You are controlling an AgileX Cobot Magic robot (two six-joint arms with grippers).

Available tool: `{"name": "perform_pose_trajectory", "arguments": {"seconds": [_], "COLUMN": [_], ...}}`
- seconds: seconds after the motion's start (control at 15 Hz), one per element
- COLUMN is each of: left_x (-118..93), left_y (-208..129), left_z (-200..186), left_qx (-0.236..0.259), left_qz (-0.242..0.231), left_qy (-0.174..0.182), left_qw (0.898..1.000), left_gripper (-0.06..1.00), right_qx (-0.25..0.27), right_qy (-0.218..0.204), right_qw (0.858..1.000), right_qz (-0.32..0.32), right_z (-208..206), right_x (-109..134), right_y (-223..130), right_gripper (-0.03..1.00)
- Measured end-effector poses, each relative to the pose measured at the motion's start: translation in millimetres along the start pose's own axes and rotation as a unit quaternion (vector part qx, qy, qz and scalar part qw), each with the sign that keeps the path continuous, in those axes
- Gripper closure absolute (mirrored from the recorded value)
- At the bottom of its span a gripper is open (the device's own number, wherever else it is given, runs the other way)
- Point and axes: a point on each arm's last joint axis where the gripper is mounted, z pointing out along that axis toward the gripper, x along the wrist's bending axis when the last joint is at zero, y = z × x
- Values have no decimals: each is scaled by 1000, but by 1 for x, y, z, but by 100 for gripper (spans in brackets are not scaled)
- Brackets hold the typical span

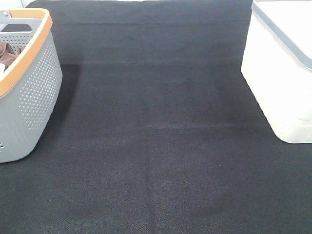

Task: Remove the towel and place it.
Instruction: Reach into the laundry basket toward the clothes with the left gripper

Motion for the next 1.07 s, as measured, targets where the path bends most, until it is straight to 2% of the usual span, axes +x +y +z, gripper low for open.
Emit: {"name": "perform_pose_trajectory", "arguments": {"seconds": [1.07], "left_x": [0], "left_y": [0], "left_z": [0], "left_qx": [0], "left_qz": [0], "left_qy": [0], "left_qw": [1000], "left_gripper": [25], "right_qx": [0], "right_qy": [0], "right_qw": [1000], "right_qz": [0], "right_z": [0], "right_x": [0], "right_y": [0], "right_gripper": [23]}}
